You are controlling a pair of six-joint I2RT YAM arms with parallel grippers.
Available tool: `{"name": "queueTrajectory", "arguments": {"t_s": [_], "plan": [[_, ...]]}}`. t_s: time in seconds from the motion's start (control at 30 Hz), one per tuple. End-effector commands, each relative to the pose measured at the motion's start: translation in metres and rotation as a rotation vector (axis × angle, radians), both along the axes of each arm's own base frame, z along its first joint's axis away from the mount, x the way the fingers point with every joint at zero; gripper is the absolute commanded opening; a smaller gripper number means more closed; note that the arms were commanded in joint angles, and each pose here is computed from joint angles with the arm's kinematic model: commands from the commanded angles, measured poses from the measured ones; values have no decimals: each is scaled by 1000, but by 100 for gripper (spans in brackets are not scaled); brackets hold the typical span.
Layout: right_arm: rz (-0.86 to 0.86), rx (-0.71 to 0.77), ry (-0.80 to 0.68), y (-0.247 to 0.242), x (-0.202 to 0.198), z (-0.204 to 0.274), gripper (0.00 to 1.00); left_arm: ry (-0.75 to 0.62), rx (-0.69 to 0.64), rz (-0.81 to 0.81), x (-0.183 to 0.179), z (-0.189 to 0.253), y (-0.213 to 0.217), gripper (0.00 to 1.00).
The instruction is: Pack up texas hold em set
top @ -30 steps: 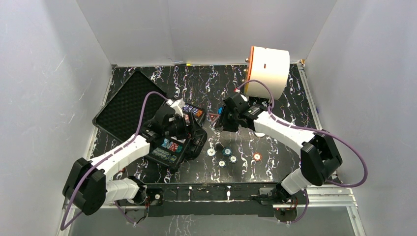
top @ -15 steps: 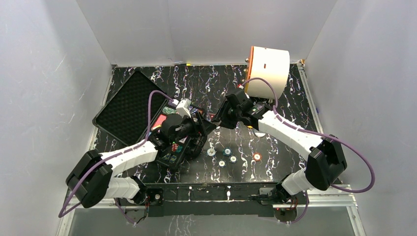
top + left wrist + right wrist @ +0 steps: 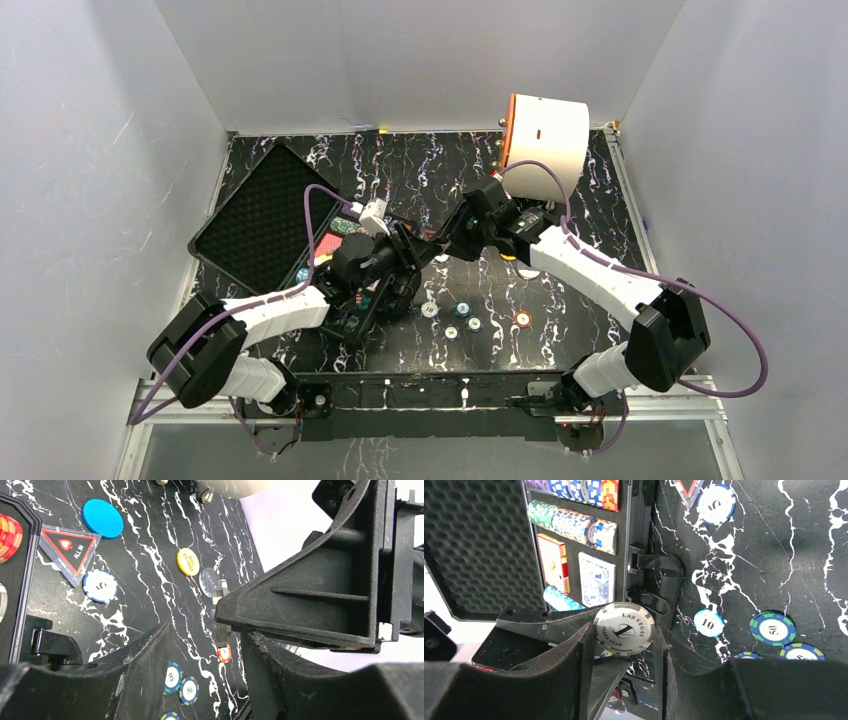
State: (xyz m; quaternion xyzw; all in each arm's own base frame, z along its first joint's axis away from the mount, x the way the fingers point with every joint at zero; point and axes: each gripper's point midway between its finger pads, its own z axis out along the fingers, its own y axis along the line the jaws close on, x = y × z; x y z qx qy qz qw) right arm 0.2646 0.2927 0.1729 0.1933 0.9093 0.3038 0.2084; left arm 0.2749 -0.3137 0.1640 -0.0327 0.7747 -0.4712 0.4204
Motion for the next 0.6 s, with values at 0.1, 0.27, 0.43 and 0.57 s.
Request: {"name": "queueTrajectory", "arguments": {"t_s": [0.1,0.27,0.43,0.57], "plan": [[-12,114,-33,9,0,40,38,-162,-110,56,15,49,0,37],[-4,149,0,14,-5,40,38,-203,-130,44,16,58,-3,39],[-24,167,13,15,-4,42,38,-202,-144,60,19,58,-4,39],[-37,176,11,14,-4,45,39,-212,-131,92,28,56,-4,22]]}}
